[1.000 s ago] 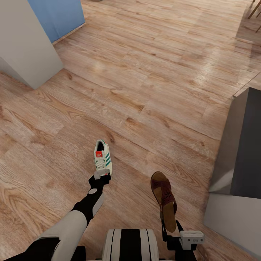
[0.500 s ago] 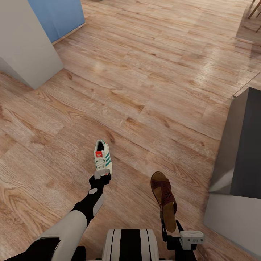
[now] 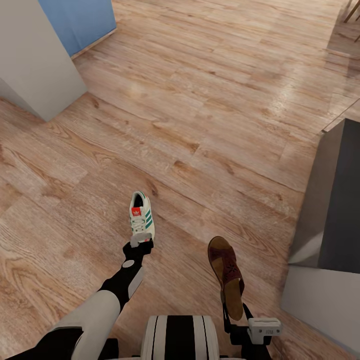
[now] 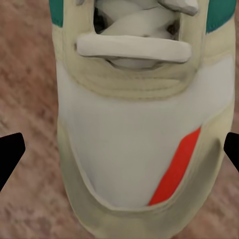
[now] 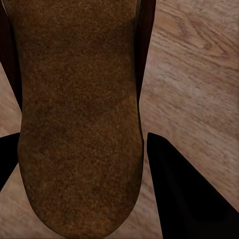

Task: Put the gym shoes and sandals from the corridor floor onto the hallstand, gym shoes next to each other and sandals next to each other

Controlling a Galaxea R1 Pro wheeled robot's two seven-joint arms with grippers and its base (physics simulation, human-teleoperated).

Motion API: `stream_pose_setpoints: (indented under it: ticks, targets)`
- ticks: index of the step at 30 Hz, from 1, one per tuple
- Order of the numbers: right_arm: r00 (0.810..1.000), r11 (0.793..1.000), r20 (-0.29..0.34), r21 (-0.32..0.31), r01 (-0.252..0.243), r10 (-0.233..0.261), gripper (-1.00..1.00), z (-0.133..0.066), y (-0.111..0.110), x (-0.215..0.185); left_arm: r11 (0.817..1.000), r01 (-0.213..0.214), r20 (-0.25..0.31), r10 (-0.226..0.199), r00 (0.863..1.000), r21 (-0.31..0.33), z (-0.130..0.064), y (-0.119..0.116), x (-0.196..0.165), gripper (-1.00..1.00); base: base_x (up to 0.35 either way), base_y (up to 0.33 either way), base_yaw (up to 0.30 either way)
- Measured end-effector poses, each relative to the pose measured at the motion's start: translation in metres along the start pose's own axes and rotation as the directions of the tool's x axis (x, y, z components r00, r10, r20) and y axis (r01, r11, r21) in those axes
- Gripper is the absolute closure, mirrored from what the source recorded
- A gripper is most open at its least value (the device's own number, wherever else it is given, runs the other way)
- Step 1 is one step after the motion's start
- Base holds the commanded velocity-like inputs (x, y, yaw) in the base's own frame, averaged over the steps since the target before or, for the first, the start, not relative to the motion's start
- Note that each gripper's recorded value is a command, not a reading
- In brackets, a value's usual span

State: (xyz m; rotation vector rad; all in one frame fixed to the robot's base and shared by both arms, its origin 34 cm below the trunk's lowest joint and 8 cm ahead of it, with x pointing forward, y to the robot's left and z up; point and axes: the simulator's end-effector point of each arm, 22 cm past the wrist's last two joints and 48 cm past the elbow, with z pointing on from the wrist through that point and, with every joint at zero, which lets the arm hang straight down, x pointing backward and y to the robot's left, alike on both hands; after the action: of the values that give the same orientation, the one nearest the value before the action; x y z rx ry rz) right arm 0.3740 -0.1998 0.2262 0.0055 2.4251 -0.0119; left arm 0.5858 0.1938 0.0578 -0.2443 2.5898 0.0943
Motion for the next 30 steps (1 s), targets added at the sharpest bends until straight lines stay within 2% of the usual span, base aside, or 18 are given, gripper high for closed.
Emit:
stream_pose_setpoints:
  ticks: [26, 27, 30]
  targets:
    - [1.0, 1.0, -0.005, 0.0, -0.001, 0.001, 1.0, 0.0003, -0.0001, 0.0018, 1.0, 0.0, -0.005, 0.0, 1.0, -0.001, 0.001, 0.0004, 0.0031, -1.0, 0.0, 0.0, 0.0]
    - [1.0, 1.0, -0.005, 0.0, -0.001, 0.001, 1.0, 0.0003, -0.0002, 0.0018, 1.0, 0.0, -0.005, 0.0, 1.0, -0.001, 0.001, 0.0004, 0.0031, 1.0, 0.0, 0.0, 0.0]
    - [1.0, 1.0, -0.005, 0.0, -0.001, 0.001, 1.0, 0.0002, -0.0001, 0.0019, 1.0, 0.0, -0.005, 0.0, 1.0, 0.0, 0.0009, 0.0001, 0.003, 1.0, 0.0, 0.0, 0.0]
